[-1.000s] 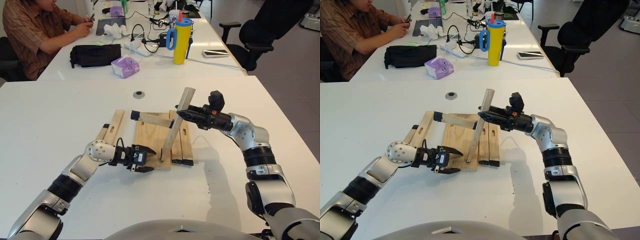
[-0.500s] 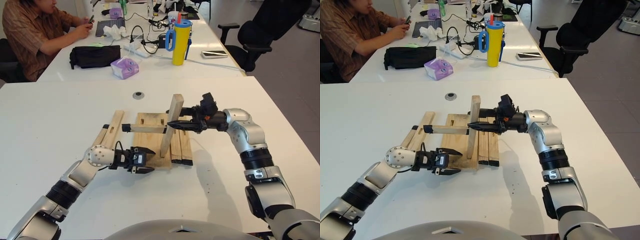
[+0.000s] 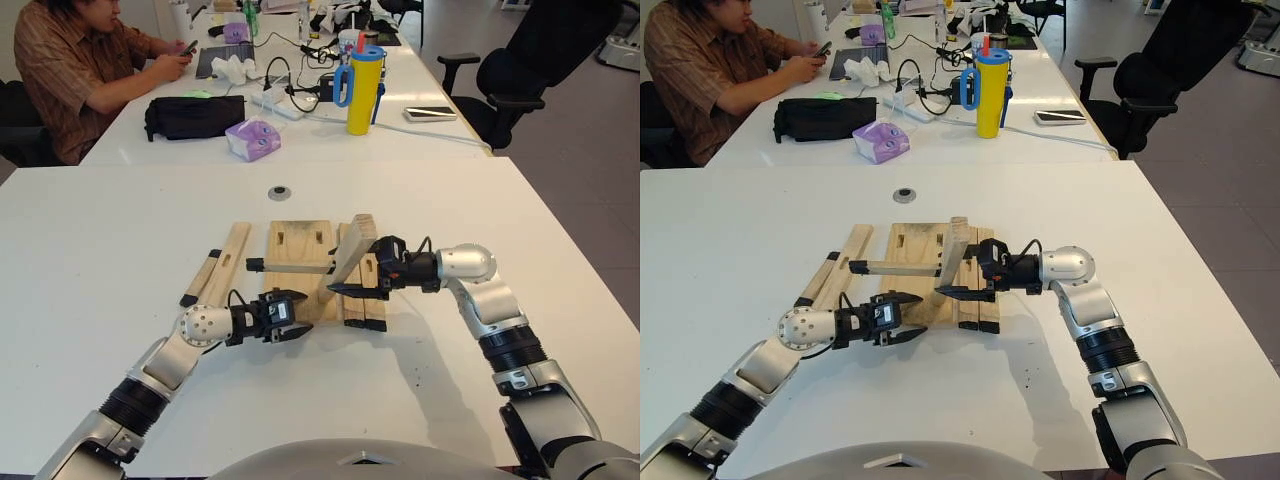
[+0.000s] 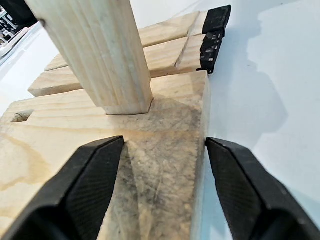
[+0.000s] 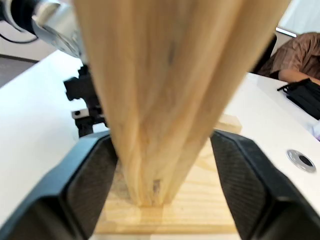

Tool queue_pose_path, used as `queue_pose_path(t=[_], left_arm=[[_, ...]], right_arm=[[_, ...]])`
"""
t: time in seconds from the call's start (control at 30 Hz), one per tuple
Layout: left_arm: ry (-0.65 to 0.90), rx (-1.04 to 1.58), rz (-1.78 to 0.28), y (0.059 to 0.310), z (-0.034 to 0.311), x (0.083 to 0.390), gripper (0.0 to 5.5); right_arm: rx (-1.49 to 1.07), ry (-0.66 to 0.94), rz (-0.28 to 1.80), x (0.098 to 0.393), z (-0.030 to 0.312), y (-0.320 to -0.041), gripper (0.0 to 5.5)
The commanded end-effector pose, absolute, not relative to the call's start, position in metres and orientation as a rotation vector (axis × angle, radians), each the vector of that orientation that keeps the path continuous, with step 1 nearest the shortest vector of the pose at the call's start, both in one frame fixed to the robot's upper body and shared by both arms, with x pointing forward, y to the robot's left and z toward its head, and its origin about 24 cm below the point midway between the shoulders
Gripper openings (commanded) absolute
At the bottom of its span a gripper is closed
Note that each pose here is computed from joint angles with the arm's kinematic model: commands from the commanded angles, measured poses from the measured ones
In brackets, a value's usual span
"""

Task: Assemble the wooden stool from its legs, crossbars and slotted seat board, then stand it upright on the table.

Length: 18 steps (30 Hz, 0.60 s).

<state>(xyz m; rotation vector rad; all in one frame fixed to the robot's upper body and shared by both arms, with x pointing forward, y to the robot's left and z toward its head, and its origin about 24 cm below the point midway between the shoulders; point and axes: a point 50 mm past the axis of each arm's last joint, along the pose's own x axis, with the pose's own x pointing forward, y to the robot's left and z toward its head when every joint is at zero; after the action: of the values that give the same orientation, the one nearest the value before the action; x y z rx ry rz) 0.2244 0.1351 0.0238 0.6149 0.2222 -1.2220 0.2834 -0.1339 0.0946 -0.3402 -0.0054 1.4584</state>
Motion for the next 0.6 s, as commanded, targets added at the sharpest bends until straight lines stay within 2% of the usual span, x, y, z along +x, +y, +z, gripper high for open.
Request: queue_pose_path(t=[0.03, 0.13, 0.27, 0.33, 0.4, 0.5, 0.57, 0.6], left_arm=[[0.747, 0.606, -1.150, 0.162, -0.053, 0.180, 3.03], [0.753, 0.590, -1.093, 0.161, -0.057, 0.181, 3.03], [0.753, 0.569, -1.009, 0.161, -0.057, 0.189, 3.03], [0.766, 0.580, -0.996, 0.164, -0.058, 0.189, 3.03], [0.768, 0.590, -1.024, 0.165, -0.057, 0.186, 3.03], [0.766, 0.627, -1.093, 0.170, -0.056, 0.185, 3.03], [0.747, 0.638, -1.132, 0.173, -0.054, 0.190, 3.03], [0.741, 0.642, -1.141, 0.175, -0.053, 0.192, 3.03]], right_arm=[[-0.490, 0.064, 1.433, 0.292, 0.105, -0.147, 3.33], [-0.486, 0.109, 1.395, 0.294, 0.115, -0.156, 3.33], [-0.380, 0.275, 1.242, 0.289, 0.102, -0.192, 3.33], [-0.290, 0.280, 1.098, 0.286, 0.094, -0.202, 3.33], [-0.125, 0.289, 0.935, 0.290, 0.104, -0.203, 3.33], [0.201, -0.043, 0.807, 0.311, 0.185, -0.192, 3.33], [0.343, -0.309, 0.846, 0.308, 0.251, -0.171, 3.33], [0.377, -0.385, 0.875, 0.302, 0.270, -0.161, 3.33]])
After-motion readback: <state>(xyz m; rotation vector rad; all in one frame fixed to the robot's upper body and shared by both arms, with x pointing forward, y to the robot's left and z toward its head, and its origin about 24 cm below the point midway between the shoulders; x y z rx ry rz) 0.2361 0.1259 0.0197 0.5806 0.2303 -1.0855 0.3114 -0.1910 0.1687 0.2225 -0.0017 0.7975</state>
